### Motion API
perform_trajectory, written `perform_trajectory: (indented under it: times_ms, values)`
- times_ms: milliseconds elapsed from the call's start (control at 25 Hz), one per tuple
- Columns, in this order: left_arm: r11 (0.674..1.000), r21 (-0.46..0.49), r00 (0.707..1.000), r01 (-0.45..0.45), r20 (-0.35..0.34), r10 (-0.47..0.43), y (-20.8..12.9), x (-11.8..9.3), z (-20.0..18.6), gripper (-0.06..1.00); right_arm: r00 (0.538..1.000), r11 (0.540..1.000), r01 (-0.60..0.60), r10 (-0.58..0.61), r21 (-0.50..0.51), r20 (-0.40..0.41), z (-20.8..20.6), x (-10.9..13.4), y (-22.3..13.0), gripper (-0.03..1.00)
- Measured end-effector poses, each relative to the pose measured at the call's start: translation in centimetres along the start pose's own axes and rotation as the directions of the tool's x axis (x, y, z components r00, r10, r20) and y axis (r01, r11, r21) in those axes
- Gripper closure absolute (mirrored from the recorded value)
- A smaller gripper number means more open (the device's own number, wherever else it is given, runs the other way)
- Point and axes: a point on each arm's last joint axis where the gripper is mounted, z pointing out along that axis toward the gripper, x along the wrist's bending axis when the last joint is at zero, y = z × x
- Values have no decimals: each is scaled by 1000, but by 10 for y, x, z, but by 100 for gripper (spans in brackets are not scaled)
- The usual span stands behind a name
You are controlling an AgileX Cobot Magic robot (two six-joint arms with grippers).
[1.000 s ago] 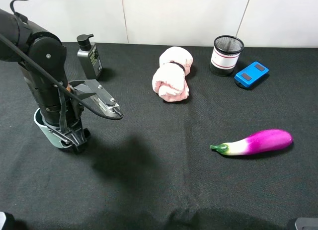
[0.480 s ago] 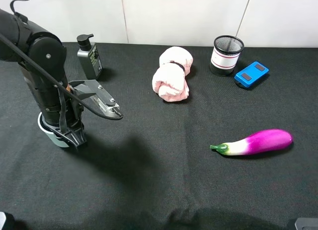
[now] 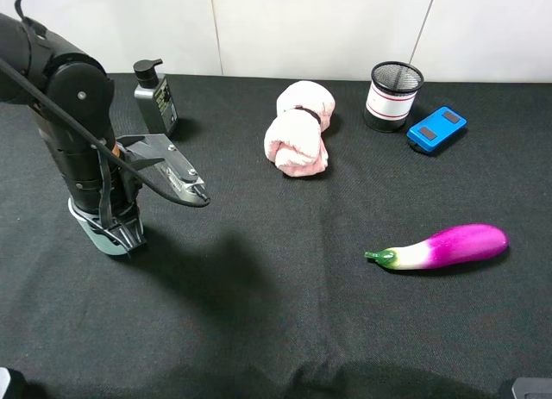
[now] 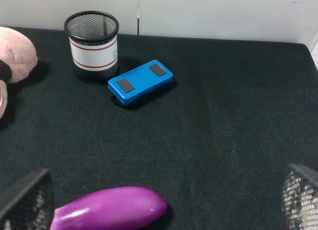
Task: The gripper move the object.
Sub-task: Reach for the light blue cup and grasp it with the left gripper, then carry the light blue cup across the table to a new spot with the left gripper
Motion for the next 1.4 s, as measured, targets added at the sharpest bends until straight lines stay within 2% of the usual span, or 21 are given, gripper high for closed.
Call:
perform_trajectory:
  times_ms: [400, 1160, 1400]
  values:
    - [1000, 2, 1000, 20, 21, -20, 3, -1, -8, 84, 1000, 1000, 0, 0, 0, 0, 0, 0, 0, 27]
    - [988, -124, 995, 94, 0, -95, -9, 0, -64, 84, 1000, 1000, 0, 0, 0, 0, 0, 0, 0, 27]
    - [987, -104, 992, 123, 5, -123, -12, 0, -71, 84, 1000, 1000, 0, 0, 0, 0, 0, 0, 0, 27]
